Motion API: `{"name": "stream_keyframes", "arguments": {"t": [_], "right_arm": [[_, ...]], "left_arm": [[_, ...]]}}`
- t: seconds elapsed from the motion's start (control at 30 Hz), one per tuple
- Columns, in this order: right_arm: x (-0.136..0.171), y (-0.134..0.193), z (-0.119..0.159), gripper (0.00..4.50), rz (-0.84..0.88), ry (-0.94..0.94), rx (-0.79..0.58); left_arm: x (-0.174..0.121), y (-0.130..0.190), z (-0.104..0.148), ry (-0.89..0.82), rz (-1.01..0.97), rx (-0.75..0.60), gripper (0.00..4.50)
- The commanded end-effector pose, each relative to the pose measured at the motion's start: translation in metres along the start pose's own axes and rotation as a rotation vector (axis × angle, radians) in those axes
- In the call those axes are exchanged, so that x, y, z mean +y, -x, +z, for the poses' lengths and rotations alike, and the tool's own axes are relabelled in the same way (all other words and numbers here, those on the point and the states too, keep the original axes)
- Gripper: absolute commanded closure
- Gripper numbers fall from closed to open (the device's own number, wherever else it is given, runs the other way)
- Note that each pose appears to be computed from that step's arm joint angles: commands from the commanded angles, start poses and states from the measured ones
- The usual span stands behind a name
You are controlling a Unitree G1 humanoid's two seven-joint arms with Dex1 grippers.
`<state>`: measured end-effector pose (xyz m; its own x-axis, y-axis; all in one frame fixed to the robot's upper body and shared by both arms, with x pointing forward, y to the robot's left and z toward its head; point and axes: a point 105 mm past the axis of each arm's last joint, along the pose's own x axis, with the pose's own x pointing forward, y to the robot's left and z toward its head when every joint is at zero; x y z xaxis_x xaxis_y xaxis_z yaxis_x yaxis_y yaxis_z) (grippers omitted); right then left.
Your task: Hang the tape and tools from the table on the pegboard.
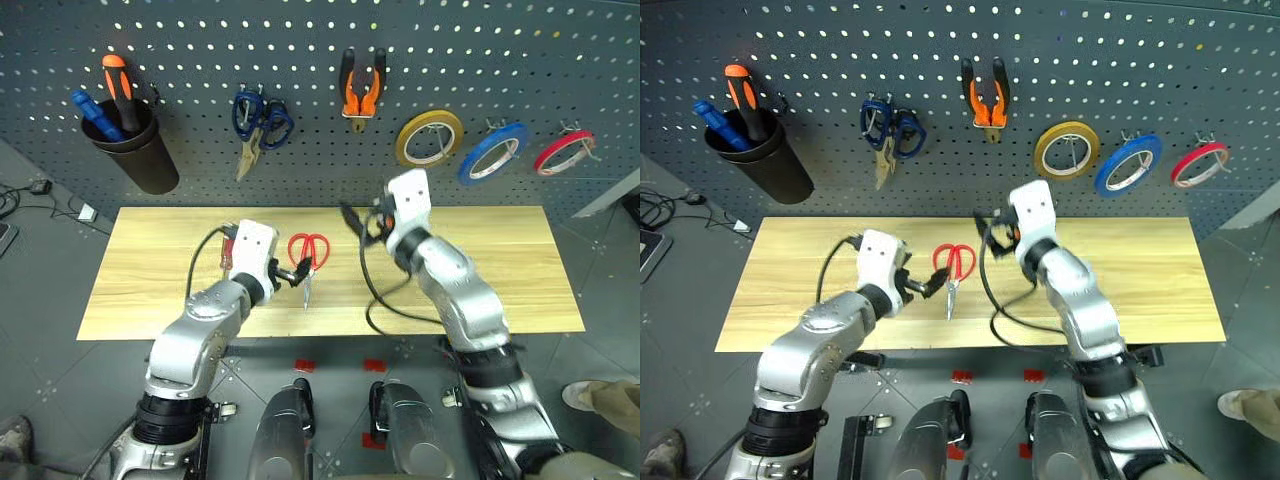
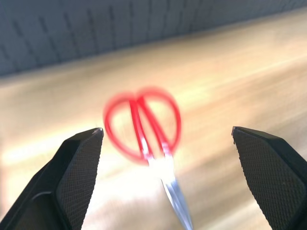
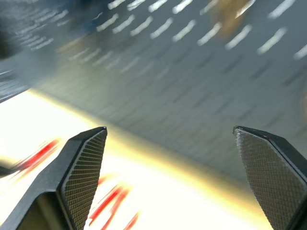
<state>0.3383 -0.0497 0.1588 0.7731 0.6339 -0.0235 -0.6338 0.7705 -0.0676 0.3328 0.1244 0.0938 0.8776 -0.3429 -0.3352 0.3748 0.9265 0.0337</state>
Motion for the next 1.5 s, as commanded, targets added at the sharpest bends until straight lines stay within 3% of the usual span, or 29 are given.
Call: {"name": "stream_keyframes", "arguments": {"t": [0.03, 0.2, 0.5, 0.8, 1.23, 1.27, 1.4, 1.5], "right_arm": [[0.026, 0.025, -0.005, 0.02, 0.175, -0.041, 0.062], [0.041, 0.054, -0.036, 0.02, 0.303, 0.031, 0.188], [0.054, 0.057, -0.034, 0.02, 0.358, -0.044, 0.179], [0.055, 0.063, -0.039, 0.02, 0.416, -0.011, 0.215], [0.035, 0.058, -0.039, 0.0, 0.38, 0.067, 0.217], [0.033, 0.057, -0.037, 0.0, 0.378, 0.076, 0.215], [0.023, 0.054, -0.028, 0.0, 0.325, 0.18, 0.176], [0.018, 0.052, -0.016, 0.0, 0.271, 0.281, 0.115]], "left_arm": [[-0.006, -0.008, -0.019, 0.02, 0.047, 0.09, 0.0], [-0.007, -0.018, -0.046, 0.123, 0.134, 0.176, 0.0], [-0.003, -0.042, -0.065, 0.047, 0.232, 0.256, 0.0], [-0.021, -0.057, -0.09, 0.055, 0.138, 0.369, 0.0], [-0.018, -0.051, -0.1, 0.094, 0.116, 0.388, 3.96], [-0.018, -0.051, -0.101, 0.092, 0.112, 0.387, 4.16], [-0.018, -0.045, -0.101, 0.074, 0.096, 0.367, 4.17], [-0.015, -0.041, -0.088, 0.021, 0.101, 0.273, 4.17]]}}
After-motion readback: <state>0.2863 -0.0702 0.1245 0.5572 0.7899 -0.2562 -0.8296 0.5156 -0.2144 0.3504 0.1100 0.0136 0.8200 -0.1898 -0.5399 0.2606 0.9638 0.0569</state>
